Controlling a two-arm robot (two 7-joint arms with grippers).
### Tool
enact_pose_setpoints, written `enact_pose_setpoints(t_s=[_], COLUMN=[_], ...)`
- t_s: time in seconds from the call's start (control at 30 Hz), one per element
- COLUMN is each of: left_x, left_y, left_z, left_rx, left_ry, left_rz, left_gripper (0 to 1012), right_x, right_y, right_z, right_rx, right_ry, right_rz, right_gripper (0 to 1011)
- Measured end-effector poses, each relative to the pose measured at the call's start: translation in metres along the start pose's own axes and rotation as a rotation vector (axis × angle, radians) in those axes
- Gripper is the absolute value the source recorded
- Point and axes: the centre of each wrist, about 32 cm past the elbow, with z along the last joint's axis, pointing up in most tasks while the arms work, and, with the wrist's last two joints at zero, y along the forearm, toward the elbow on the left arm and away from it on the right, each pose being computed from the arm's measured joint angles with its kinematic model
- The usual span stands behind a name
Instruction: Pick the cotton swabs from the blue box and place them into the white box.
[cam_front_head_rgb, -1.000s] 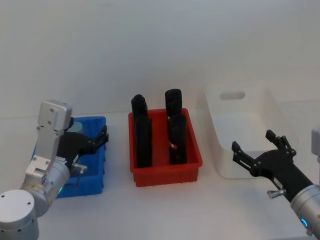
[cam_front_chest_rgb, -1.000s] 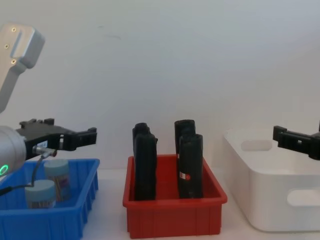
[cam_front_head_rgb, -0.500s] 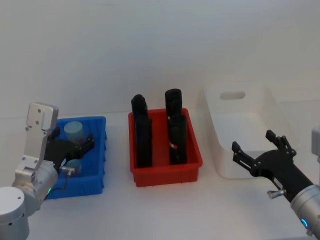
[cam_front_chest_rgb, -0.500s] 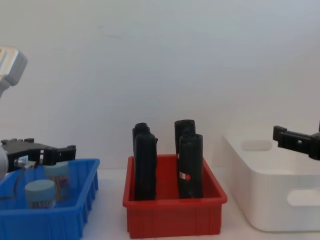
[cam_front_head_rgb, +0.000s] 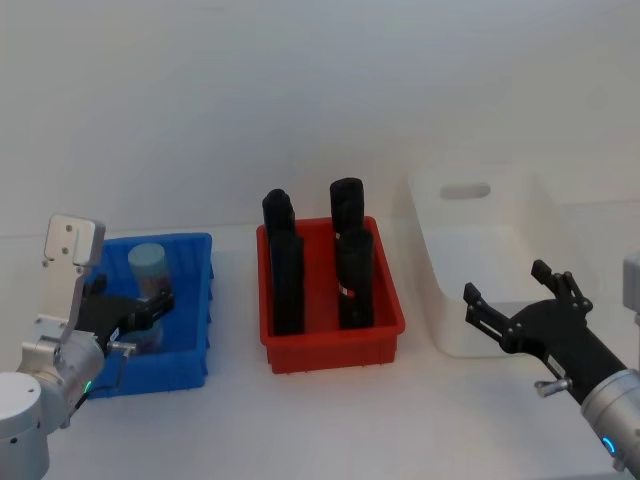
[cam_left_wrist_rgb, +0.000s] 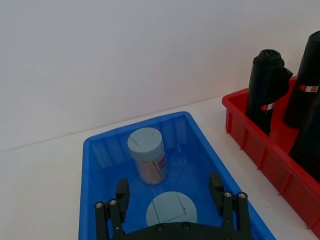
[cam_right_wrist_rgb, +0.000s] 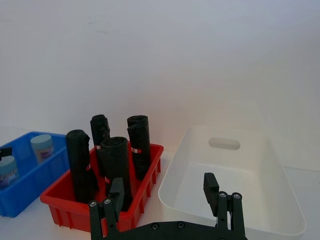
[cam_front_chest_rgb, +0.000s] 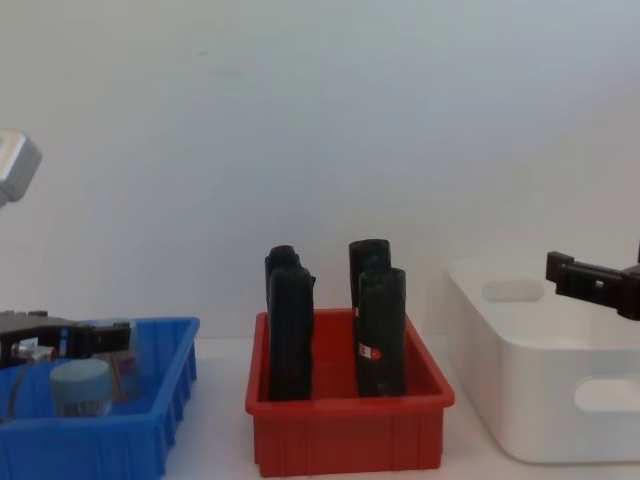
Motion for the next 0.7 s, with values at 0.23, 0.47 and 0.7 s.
enact_pose_setpoints(t_s=[0.23,0.47,0.7], left_x=[0.0039,0.0056,0.0068], left_y=[-0.0044,-0.0077,-0.0103], left_z=[-0.0053,-0.0087,-0.0111], left_rx=[0.034,0.052,0.065], left_ry=[0.016,0.030,0.043], left_rz=[0.002,-0.003,-0.009], left_gripper=[1004,1004,1004], right_x=[0.0000,0.0000,0.0000], right_y=[0.0000,0.0000,0.0000], right_z=[0.0000,0.0000,0.0000], right_rx=[0.000,0.000,0.000], right_ry=[0.000,0.000,0.000], right_rz=[0.000,0.000,0.000], right_gripper=[1002,1002,1002])
